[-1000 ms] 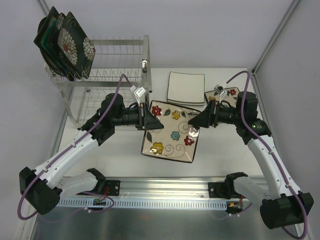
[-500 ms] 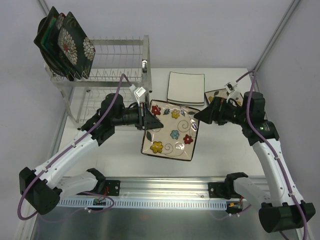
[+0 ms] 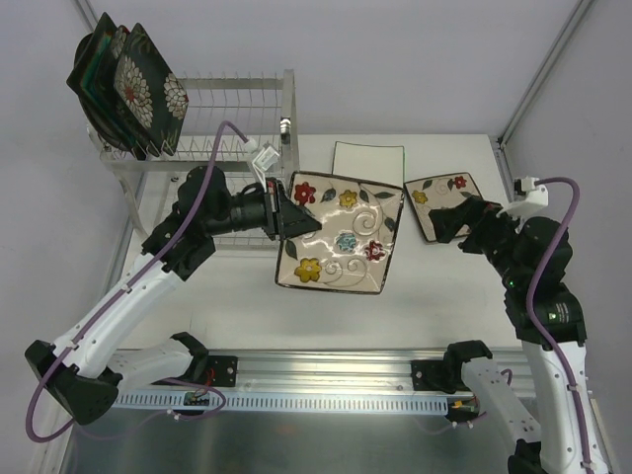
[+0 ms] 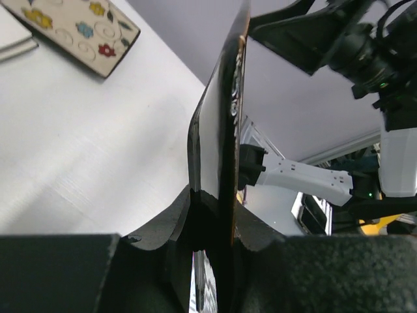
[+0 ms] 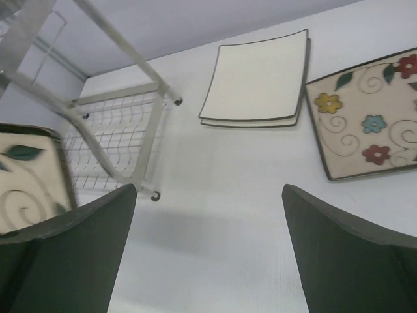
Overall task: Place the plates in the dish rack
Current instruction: Insert the plate into the dish rack
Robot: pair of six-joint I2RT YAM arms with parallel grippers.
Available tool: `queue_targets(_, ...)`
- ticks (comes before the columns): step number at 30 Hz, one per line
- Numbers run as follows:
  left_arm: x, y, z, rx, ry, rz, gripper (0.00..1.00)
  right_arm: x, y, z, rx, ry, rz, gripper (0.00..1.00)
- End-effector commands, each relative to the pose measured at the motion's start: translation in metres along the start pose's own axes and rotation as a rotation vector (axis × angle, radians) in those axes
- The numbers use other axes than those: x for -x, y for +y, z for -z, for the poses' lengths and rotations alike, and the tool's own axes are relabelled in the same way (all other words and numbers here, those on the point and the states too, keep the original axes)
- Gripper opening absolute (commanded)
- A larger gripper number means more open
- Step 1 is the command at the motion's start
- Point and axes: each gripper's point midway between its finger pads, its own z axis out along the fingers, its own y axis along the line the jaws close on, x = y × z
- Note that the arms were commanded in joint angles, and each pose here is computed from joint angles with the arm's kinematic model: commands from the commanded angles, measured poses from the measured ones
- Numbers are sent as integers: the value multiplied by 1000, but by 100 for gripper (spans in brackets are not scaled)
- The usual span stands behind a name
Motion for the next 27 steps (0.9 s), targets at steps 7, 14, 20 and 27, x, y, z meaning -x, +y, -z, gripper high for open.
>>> queue_targets(7, 117, -107, 28, -201, -314, -355, 0, -1, -62, 14, -328, -90, -28, 100)
queue_targets(14, 170, -114, 29, -108, -451, -478, 0, -13, -74, 14, -386, -61, -59, 100)
queue_targets(20, 221, -121, 44, 10, -618, -573, 0, -20, -72, 12, -374, -29, -66, 100)
queue_targets(27, 265, -139, 67, 86, -775, -643, 0, -25, -70, 9, -360, -2, -67, 100)
